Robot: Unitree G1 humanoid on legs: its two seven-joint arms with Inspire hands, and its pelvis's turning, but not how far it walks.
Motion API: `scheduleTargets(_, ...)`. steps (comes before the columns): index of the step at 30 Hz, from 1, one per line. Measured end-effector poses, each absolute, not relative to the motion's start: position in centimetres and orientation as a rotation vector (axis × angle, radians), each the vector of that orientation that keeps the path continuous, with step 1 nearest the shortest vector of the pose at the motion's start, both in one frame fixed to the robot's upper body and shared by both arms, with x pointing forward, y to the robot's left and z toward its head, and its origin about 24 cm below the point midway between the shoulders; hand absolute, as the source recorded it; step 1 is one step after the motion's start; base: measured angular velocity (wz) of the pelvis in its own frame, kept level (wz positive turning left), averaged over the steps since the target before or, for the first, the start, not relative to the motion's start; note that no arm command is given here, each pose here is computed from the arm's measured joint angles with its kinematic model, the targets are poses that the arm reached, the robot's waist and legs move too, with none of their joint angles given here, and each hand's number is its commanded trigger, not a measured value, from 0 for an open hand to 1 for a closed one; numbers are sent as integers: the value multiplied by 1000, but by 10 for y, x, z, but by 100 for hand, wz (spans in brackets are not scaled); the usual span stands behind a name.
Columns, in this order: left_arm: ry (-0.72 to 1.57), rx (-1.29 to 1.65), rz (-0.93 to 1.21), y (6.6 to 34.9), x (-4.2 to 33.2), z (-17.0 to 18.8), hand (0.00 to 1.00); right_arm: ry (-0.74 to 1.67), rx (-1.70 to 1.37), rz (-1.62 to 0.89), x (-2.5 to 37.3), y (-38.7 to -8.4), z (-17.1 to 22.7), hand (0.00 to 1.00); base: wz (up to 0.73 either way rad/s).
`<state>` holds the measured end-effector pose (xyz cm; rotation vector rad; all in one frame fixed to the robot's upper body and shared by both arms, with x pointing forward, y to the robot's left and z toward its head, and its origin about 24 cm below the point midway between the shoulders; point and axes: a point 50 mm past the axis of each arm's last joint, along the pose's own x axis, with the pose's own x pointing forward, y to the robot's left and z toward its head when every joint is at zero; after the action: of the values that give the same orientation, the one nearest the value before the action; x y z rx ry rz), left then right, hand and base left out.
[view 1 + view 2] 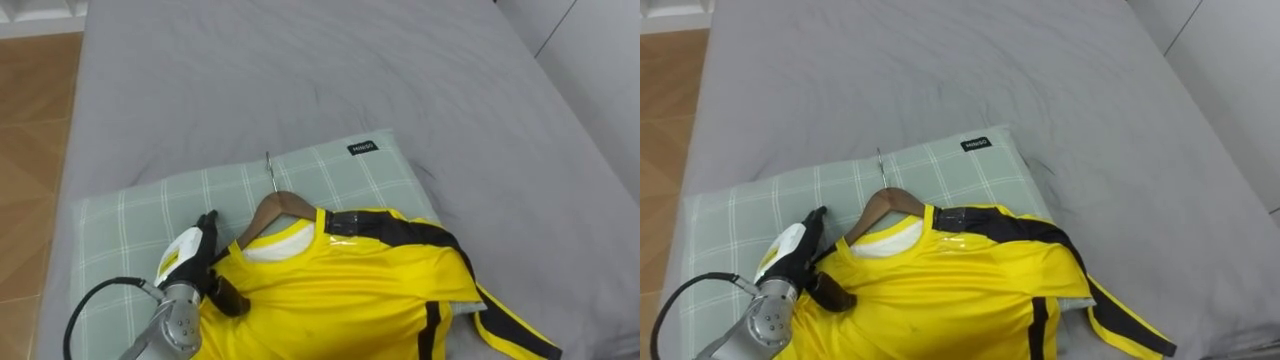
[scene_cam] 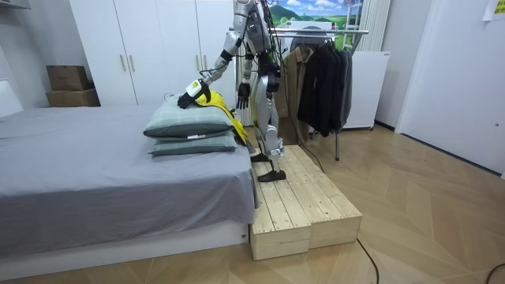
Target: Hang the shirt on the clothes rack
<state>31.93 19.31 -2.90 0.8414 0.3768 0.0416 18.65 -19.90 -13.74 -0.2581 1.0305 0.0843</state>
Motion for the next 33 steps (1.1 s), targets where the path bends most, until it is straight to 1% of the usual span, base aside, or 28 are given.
scheduleTargets(7,376,862,75,204,319,-26,100,1033,-255,96,186,-199,-138,0,0)
scheduleTargets(18,454,842,19,195,309,-43,100,1033,-253,94,186,-199,-138,0,0)
scheduleTargets(33,457,843,18,195,309,-43,100,1032,-253,94,186,-199,-138,0,0)
